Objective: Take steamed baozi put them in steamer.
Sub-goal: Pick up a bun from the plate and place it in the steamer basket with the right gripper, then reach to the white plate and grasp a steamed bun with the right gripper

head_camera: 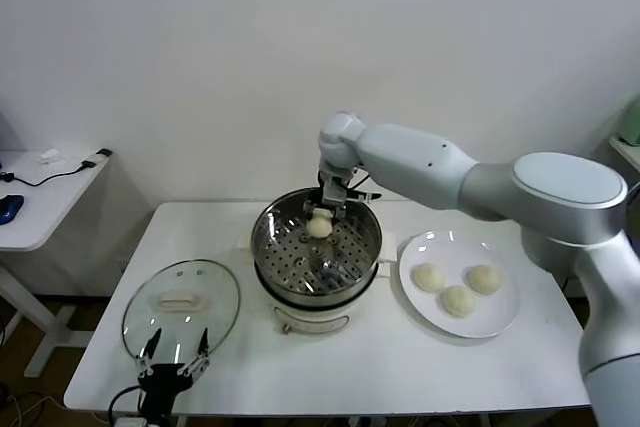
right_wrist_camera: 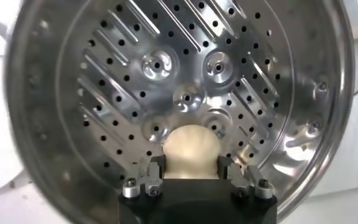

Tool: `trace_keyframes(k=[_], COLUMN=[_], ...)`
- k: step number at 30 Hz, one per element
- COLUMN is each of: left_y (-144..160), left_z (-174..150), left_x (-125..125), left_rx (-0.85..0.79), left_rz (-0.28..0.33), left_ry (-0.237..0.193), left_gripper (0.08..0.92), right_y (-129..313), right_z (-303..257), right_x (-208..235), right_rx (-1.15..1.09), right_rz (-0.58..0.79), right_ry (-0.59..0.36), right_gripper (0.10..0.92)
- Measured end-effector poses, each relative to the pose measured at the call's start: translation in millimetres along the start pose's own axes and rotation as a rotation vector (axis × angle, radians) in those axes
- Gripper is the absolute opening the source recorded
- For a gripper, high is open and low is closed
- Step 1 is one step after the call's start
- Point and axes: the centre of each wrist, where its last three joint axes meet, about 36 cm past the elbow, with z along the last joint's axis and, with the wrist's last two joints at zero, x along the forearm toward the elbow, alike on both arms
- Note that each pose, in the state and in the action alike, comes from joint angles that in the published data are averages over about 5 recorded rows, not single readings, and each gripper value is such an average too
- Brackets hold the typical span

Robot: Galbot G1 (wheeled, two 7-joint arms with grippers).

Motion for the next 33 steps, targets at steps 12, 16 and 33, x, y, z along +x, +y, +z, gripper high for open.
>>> trace_keyframes(k=[12,16,33], left_y=[1,2,8], left_z=[-1,-2,-3], left_x=[-2,-3,-9], left_rx=[0.002,0.001,-0.011], left_rz=[-0.006,-0.004,-0.011], left_ry=[-0.003,-0.003,-0.015], left_gripper=[0.823,0.823,0.823], right_y=[4,15,231], right_z=[17,29,40], right_x=[24,55,145], right_rx=[-0.014,-0.076,-0.95], right_rz=[-0.001,0.022,0.051], right_ry=[-0.02,-0.028,-0.012], right_gripper=[0.821,0.823,0.823])
